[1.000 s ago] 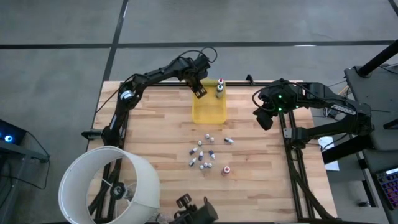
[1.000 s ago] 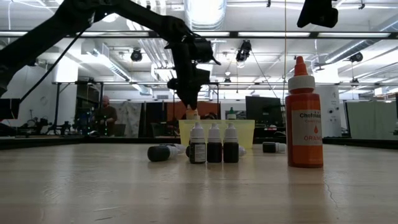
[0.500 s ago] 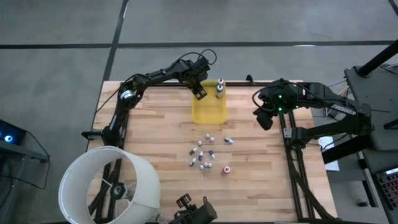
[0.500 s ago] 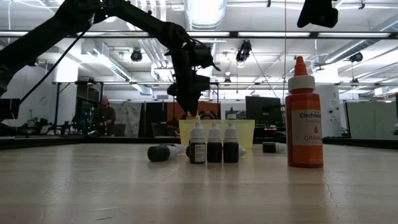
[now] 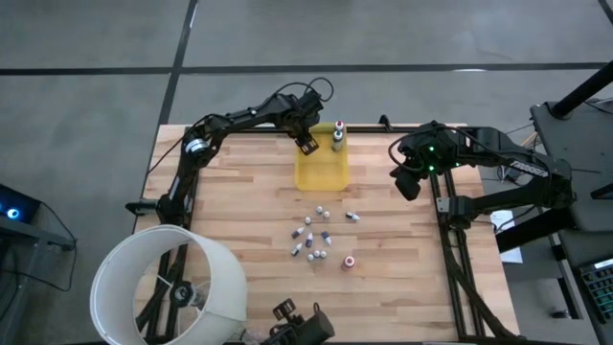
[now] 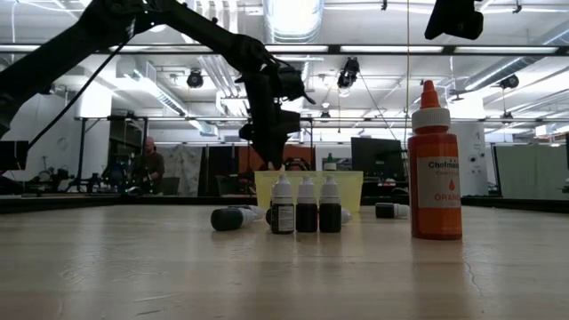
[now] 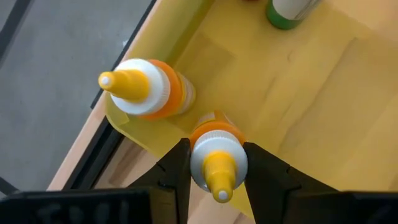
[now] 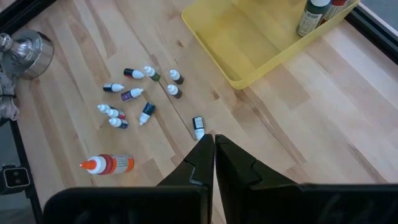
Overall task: Pick & Place food coloring
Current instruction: Put the large yellow food coloring bottle into the yellow container, then put the large orange food coloring bottle into the yellow container
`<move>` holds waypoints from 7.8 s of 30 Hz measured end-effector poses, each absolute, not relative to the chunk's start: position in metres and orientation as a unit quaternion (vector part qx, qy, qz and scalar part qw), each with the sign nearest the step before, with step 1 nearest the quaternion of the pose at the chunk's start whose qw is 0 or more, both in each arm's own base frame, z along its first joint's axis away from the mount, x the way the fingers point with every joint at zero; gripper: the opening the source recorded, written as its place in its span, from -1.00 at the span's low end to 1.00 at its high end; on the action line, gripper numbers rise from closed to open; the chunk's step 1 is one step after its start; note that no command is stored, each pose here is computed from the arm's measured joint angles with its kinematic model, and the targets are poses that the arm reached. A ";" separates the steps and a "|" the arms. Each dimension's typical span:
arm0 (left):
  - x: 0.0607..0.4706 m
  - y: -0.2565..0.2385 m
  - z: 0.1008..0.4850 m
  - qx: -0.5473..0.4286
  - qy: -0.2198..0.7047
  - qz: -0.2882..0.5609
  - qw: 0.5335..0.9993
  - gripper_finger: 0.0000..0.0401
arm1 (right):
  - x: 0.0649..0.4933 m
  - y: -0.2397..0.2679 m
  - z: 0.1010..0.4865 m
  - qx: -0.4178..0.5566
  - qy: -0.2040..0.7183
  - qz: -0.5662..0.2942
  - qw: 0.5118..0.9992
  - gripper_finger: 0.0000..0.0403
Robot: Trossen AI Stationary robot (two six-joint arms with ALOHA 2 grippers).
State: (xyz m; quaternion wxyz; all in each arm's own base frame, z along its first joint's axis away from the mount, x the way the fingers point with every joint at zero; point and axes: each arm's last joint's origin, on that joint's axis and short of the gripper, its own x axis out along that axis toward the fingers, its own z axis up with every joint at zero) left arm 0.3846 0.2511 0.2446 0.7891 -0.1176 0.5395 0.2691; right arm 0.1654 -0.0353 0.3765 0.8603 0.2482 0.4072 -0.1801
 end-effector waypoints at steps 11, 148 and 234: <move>0.386 0.252 0.244 -0.115 0.530 0.271 0.795 -0.37 | 0.165 -0.035 0.376 0.248 0.407 -0.180 0.860 -0.96; 0.236 -0.026 0.357 -0.098 0.340 0.060 0.934 -0.14 | 0.277 0.072 0.324 0.147 0.470 0.145 0.858 -0.01; 0.236 -0.024 0.357 -0.104 0.334 0.086 0.933 -0.14 | 0.320 0.113 0.222 0.005 0.581 0.127 0.804 0.11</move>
